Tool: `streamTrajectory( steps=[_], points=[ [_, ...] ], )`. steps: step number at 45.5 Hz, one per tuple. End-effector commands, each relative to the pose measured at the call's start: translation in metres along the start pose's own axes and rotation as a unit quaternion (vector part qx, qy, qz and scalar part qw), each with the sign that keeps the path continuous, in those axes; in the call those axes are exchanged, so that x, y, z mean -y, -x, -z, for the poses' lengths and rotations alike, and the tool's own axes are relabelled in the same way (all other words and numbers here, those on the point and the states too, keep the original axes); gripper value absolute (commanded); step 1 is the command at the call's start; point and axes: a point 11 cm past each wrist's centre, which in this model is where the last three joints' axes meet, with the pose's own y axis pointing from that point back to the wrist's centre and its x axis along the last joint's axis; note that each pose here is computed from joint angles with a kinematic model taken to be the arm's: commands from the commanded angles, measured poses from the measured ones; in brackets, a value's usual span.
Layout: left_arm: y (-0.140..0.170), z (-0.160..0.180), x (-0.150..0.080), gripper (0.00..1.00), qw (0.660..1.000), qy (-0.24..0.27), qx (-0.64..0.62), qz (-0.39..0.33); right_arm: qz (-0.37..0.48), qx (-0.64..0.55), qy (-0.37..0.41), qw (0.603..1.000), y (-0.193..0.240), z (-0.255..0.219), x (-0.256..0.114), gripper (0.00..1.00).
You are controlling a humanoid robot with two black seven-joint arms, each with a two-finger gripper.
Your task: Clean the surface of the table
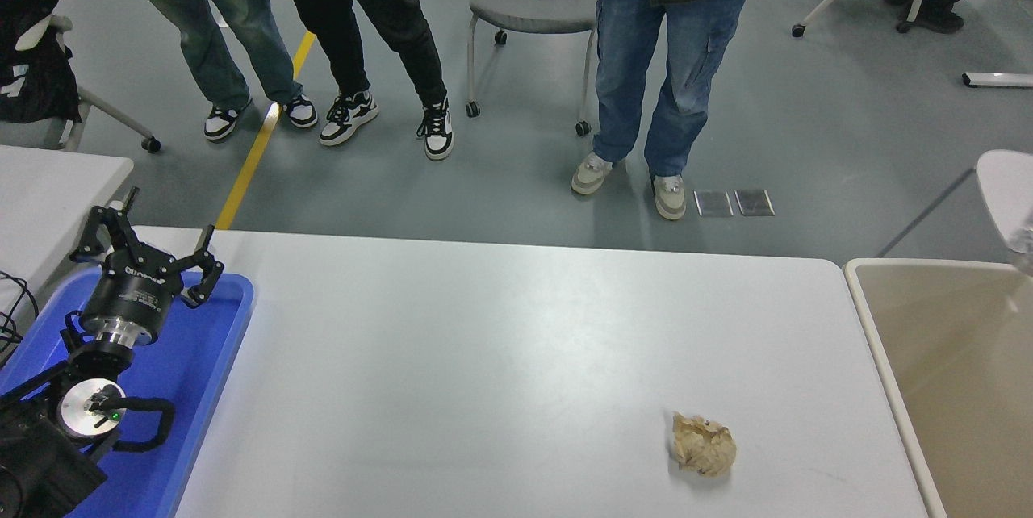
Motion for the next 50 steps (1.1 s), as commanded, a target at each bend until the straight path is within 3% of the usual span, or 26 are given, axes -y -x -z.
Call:
streamTrajectory(
  steps=[1, 27, 50],
  points=[
    [0.000, 0.000, 0.000, 1.00, 1.000, 0.001, 0.000, 0.000, -0.023, 0.079, 0.052, 0.995, 0.001, -0.056, -0.010, 0.00],
    [0.000, 0.000, 0.000, 1.00, 1.000, 0.001, 0.000, 0.000, -0.049, 0.103, 0.099, 0.988, 0.117, -0.068, 0.085, 0.00],
    [0.000, 0.000, 0.000, 1.00, 1.000, 0.001, 0.000, 0.000, -0.040, 0.099, 0.100, 0.989, 0.193, -0.039, 0.121, 0.00]
  ],
)
